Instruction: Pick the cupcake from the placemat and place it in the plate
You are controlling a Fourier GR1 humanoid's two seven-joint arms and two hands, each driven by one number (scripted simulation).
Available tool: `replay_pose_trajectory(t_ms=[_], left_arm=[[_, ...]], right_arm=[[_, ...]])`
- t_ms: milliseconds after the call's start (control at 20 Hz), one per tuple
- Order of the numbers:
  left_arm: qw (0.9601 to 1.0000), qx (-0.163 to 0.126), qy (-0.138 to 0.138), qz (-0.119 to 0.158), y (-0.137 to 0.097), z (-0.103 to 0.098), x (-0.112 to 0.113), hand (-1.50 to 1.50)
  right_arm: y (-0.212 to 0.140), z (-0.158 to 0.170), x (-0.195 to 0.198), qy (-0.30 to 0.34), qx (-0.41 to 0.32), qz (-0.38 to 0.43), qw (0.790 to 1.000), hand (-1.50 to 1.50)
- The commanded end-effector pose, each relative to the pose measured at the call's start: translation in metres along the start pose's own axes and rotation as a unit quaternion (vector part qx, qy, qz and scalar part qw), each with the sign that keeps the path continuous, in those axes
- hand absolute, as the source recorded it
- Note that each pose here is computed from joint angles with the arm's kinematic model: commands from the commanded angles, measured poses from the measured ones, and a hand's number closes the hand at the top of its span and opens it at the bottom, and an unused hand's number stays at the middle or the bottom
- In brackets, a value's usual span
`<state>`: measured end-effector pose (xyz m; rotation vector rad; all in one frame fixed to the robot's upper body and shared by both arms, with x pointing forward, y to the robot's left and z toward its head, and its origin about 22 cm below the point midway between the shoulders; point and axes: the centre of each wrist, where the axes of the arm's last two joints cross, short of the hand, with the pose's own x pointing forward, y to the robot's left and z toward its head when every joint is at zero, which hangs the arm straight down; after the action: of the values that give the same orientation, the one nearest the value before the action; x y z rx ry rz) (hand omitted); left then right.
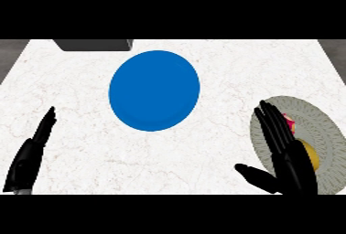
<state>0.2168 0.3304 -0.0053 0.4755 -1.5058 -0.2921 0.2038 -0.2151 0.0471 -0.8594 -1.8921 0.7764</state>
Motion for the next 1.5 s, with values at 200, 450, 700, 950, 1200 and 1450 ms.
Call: replay_pose_trajectory(t_ms=[200, 450, 700, 950, 1200, 1450], left_arm=[[0.9999, 0.01, 0.002, -0.003, 0.007, -0.003, -0.002, 0.0], [1.0, 0.0, -0.004, -0.002, 0.01, -0.01, 0.009, 0.0], [0.9999, -0.005, -0.013, -0.004, 0.0, 0.0, 0.001, 0.0], [0.9999, 0.001, -0.011, 0.012, -0.002, -0.003, 0.008, 0.0], [1.0, -0.001, -0.007, 0.005, 0.009, -0.002, -0.003, 0.0], [0.9999, -0.008, 0.0, 0.006, 0.024, -0.003, 0.005, 0.0]], right_arm=[[-0.026, -0.008, 0.011, 0.113, 0.11, 0.206, 0.966, -1.5], [-0.029, -0.052, 0.032, 0.187, 0.137, 0.261, 0.937, -1.5], [-0.006, -0.064, 0.041, 0.229, 0.199, 0.281, 0.911, -1.5], [-0.008, -0.08, 0.03, 0.27, 0.241, 0.313, 0.878, -1.5], [0.003, -0.106, 0.008, 0.296, 0.291, 0.368, 0.832, -1.5], [-0.007, -0.105, -0.03, 0.305, 0.309, 0.366, 0.823, -1.5]])
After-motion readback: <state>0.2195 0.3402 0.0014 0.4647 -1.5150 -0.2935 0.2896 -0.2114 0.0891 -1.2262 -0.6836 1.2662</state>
